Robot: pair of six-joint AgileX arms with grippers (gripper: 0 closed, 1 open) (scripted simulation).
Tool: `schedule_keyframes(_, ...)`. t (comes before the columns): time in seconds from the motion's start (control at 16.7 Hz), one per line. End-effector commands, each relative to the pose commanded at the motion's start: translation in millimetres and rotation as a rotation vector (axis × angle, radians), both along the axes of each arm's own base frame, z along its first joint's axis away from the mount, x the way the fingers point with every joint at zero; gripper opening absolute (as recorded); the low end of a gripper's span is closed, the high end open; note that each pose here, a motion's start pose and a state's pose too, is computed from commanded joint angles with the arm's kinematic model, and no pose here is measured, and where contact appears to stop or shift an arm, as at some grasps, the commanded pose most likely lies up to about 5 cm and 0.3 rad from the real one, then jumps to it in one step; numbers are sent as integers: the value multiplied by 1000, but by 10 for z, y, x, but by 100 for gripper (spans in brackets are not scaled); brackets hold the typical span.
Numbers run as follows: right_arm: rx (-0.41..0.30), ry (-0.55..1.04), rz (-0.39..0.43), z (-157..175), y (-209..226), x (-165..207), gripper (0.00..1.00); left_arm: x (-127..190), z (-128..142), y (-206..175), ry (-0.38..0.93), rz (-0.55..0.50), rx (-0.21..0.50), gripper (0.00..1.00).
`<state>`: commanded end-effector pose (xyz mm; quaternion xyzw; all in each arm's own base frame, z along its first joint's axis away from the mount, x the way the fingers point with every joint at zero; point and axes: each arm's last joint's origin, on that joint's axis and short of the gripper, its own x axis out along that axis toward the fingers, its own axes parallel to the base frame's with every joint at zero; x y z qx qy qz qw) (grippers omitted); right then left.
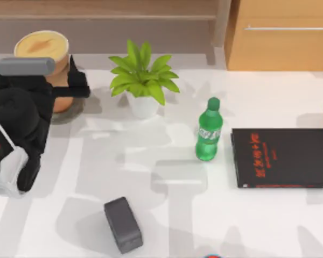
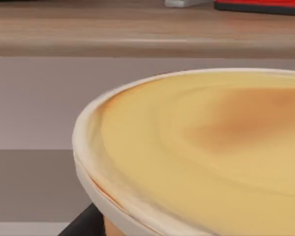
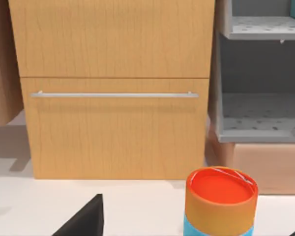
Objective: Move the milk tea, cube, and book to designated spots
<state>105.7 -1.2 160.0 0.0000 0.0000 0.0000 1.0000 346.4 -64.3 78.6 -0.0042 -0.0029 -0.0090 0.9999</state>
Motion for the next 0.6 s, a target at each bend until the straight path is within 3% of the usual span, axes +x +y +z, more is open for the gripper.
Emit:
schedule_keyframes(0.3, 0, 0, 0, 0, 0, 0, 100, -8, 0, 3, 0, 1, 0, 100)
schedule_keyframes(0.6, 0, 0, 0, 0, 0, 0, 100, -245, -10, 9, 5, 1, 1, 100)
